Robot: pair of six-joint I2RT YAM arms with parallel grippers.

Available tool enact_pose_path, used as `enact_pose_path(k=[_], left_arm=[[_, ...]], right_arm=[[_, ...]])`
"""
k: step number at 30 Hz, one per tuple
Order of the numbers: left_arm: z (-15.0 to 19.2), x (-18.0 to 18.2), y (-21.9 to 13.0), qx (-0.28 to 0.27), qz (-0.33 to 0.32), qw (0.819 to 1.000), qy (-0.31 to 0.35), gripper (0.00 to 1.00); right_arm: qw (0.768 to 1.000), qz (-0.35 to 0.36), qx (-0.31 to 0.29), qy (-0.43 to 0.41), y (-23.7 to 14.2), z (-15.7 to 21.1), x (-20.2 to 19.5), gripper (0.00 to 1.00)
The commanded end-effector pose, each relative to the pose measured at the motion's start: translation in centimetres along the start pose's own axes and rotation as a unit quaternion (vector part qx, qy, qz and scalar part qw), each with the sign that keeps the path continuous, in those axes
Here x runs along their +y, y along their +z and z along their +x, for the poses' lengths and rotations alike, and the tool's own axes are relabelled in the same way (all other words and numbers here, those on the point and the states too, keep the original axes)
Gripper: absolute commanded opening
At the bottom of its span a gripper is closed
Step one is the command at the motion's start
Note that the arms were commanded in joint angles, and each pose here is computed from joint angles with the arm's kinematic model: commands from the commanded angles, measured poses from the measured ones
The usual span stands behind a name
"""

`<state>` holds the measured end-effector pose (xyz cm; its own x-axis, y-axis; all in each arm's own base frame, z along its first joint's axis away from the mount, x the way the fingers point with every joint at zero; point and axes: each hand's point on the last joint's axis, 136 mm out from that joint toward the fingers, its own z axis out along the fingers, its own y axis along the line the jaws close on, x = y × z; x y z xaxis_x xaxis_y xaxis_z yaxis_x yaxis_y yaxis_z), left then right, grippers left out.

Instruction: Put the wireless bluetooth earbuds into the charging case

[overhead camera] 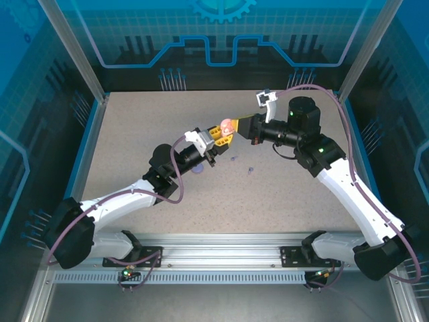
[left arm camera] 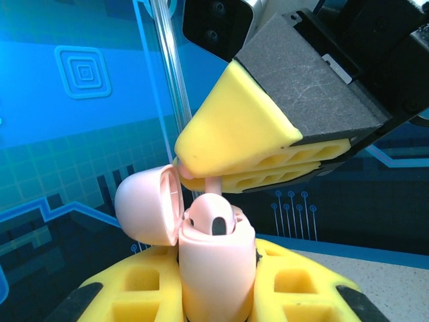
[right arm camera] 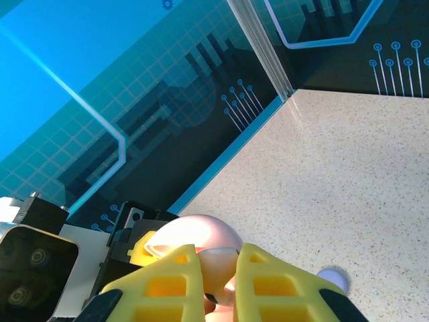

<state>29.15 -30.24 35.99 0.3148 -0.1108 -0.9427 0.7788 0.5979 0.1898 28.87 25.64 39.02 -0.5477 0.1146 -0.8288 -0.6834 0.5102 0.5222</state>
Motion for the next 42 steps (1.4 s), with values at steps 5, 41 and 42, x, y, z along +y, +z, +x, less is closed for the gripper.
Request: enact_pose_path(k=[5, 41, 42], left_arm=[[-2.2, -0.4, 0.5, -0.033, 0.013, 0.999, 0.016, 0.00], [-1.6, -0.6, 0.4, -0.030, 0.018, 0.999, 0.024, 0.00], [-1.6, -0.6, 0.3, -0.031, 0.018, 0.999, 0.024, 0.00]], right_arm=[[0.998, -0.021, 0.026, -0.044, -0.6, 1.5, 1.8, 0.12], [0.997, 0.024, 0.059, -0.054, -0.3, 2.9, -0.4, 0.10], [0.996, 0.020, 0.066, -0.053, -0.2, 3.2, -0.3, 0.10]])
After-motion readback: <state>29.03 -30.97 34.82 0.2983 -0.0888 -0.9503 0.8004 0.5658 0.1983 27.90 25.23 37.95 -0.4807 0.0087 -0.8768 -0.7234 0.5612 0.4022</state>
